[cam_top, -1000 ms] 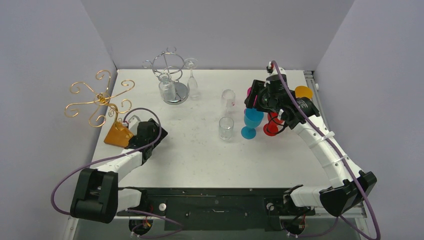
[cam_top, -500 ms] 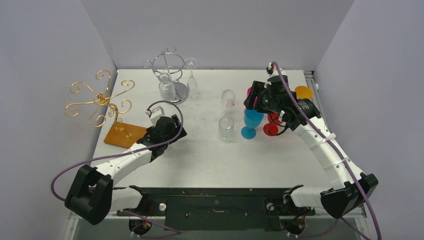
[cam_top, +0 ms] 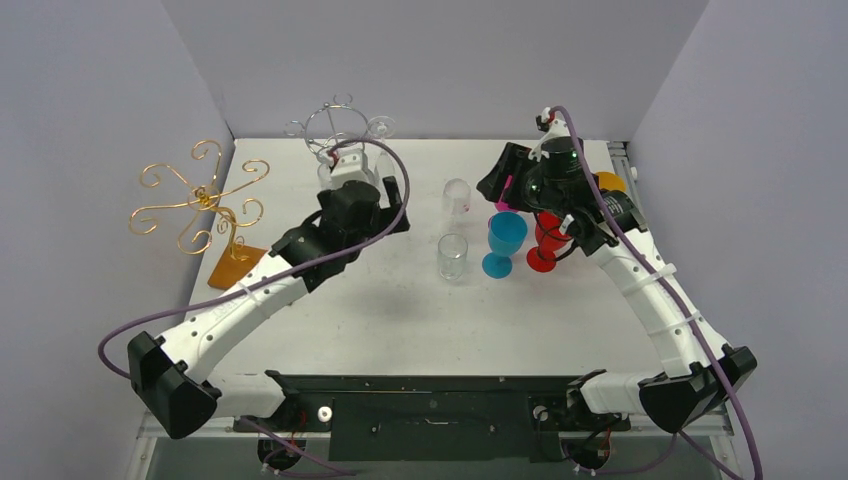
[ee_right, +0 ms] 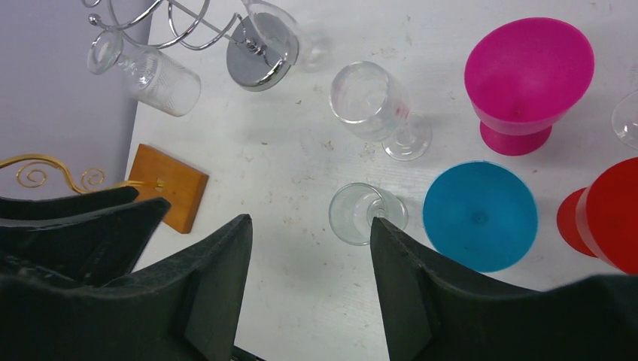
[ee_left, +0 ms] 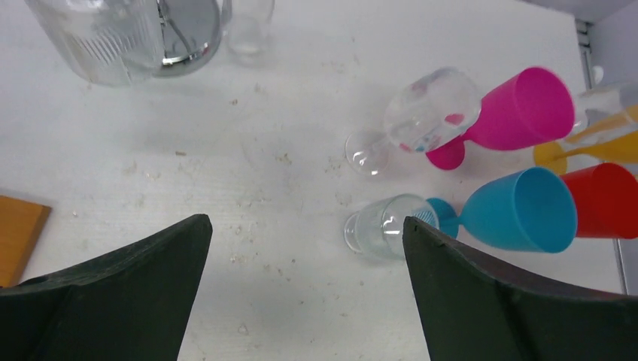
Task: Take the wine glass off the wine glass rack
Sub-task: Adjust the wine rack at the center of the board, then pick up the wine glass from the wine rack.
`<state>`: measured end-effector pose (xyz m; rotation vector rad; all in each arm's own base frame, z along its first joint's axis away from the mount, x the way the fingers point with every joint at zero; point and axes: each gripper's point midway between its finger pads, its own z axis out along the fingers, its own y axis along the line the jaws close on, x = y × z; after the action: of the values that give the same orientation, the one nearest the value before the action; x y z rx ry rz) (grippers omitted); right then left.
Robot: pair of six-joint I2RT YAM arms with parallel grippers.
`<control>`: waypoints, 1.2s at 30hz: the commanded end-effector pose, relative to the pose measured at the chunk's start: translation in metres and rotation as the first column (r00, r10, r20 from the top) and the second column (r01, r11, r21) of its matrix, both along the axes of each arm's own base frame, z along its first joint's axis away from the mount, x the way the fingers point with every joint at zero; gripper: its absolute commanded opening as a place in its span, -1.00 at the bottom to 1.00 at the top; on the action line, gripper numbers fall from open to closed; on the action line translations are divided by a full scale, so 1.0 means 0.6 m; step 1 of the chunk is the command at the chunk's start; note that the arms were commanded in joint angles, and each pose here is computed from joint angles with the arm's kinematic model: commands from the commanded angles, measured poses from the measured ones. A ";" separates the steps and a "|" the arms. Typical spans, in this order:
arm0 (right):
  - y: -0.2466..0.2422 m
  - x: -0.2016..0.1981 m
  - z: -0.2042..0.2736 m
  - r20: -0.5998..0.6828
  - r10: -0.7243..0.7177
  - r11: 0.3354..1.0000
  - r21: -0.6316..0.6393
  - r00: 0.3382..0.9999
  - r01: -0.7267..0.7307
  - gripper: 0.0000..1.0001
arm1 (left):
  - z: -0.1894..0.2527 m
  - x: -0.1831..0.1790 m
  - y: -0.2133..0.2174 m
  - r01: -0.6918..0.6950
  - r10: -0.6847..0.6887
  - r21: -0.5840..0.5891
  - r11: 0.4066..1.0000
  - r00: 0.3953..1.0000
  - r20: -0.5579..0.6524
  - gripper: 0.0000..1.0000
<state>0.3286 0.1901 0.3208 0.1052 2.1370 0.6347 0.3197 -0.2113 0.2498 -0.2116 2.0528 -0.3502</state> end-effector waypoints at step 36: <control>0.080 0.033 0.025 0.017 0.098 0.980 0.174 0.995 -0.100 0.02 | 0.123 0.180 0.204 -0.543 0.583 -0.475 0.693 0.809 -0.073 -0.06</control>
<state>0.3432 0.2340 0.3200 0.1085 2.1403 0.8357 0.4229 -0.0938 0.2964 -0.9632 1.8491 -0.3607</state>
